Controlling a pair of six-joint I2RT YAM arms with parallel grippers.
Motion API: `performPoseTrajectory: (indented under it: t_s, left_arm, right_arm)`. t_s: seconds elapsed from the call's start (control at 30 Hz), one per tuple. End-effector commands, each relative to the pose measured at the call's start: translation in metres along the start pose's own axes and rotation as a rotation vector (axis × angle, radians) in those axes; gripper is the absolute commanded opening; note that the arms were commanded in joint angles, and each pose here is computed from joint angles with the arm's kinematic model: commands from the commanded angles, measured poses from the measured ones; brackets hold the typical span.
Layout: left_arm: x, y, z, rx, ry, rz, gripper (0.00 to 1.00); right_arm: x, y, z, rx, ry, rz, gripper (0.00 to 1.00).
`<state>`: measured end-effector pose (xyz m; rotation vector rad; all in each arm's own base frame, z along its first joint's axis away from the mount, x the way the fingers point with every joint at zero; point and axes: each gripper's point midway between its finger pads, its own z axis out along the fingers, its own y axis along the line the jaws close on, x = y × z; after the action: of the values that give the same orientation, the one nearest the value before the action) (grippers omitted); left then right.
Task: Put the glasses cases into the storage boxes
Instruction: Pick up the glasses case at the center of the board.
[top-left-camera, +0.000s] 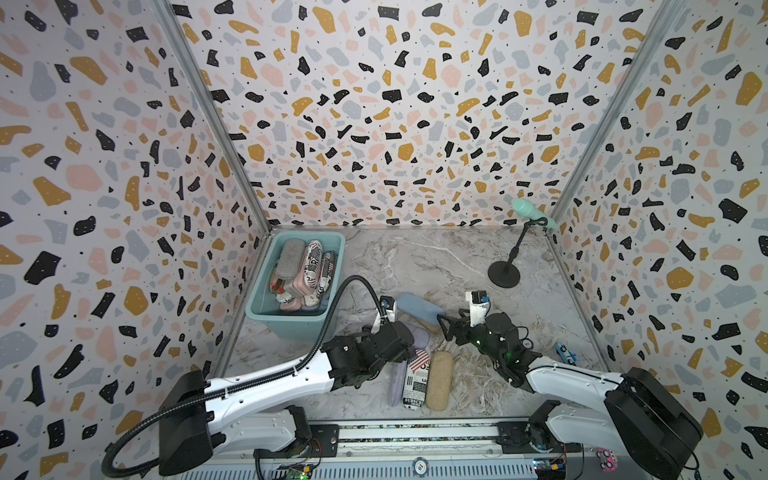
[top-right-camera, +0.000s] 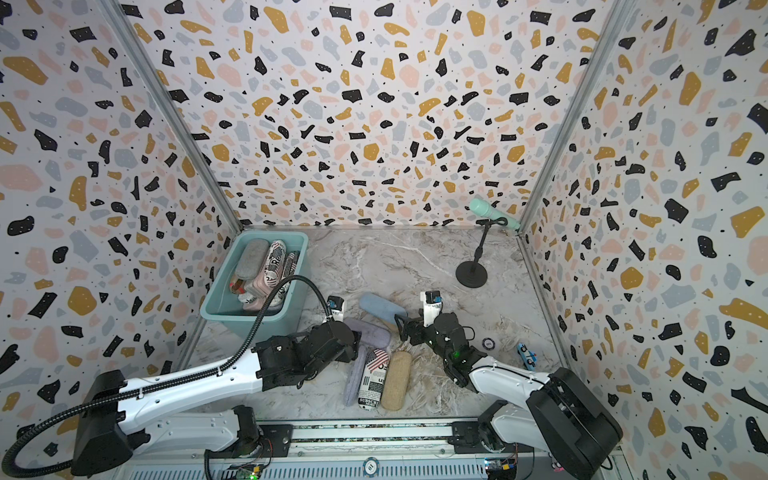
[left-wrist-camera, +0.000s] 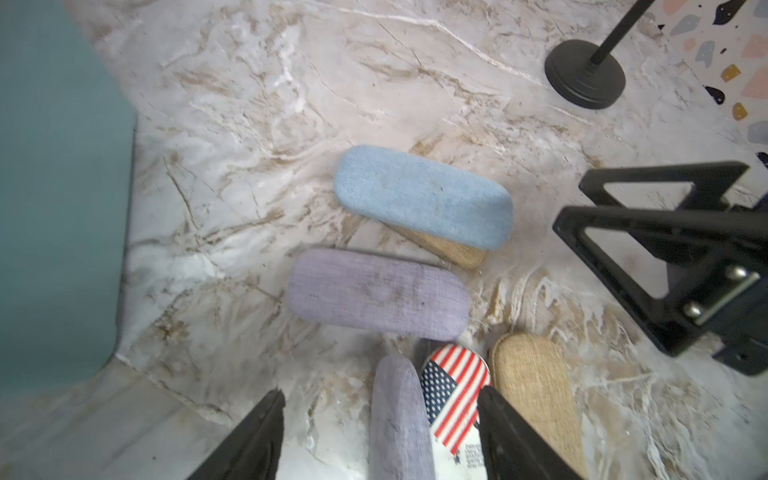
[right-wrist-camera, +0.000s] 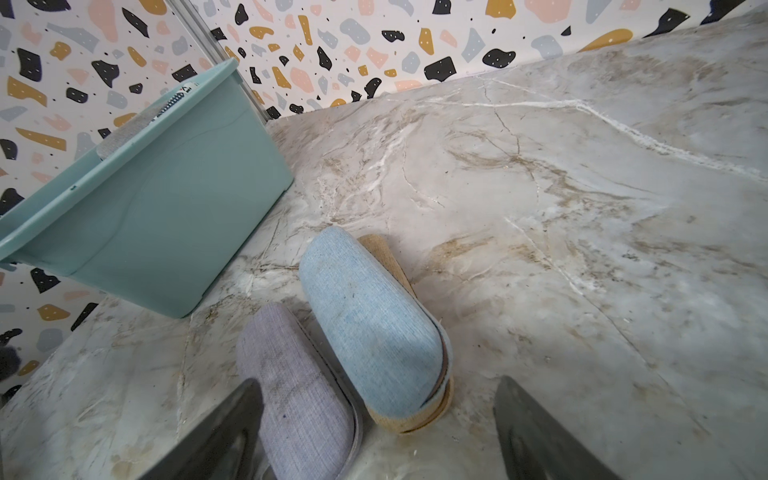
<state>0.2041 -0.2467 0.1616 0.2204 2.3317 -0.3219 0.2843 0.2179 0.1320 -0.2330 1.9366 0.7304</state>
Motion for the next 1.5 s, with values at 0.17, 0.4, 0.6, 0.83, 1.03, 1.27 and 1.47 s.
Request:
performPoseTrajectory:
  t_s: [0.17, 0.4, 0.6, 0.83, 1.03, 1.27, 1.47]
  left_arm:
    - [0.054, -0.011, -0.007, -0.010, 0.085, -0.082, 0.80]
    - [0.076, -0.009, 0.011, -0.070, 0.135, -0.047, 0.80]
    - [0.093, 0.000, 0.022, -0.086, 0.142, -0.113, 0.67]
    - [0.107, -0.011, 0.032, -0.054, 0.194, -0.074, 0.65]
    - [0.113, -0.007, 0.036, -0.059, 0.193, -0.081, 0.62]
    - [0.117, -0.002, 0.040, -0.071, 0.186, -0.080, 0.52]
    - [0.125, 0.000, 0.046, -0.073, 0.193, -0.080, 0.46]
  right_arm:
    - [-0.011, 0.004, -0.008, -0.012, -0.044, 0.003, 0.89]
    - [-0.011, 0.004, -0.008, -0.011, -0.045, 0.005, 0.89]
    - [-0.012, 0.005, -0.008, -0.013, -0.045, 0.001, 0.86]
    - [-0.010, 0.005, -0.006, -0.015, -0.036, 0.005, 0.85]
    - [-0.010, 0.004, -0.006, -0.013, -0.034, 0.005, 0.85]
    - [-0.009, 0.004, -0.005, -0.014, -0.031, 0.008, 0.85]
    - [-0.008, 0.005, -0.004, -0.015, -0.028, 0.009, 0.85]
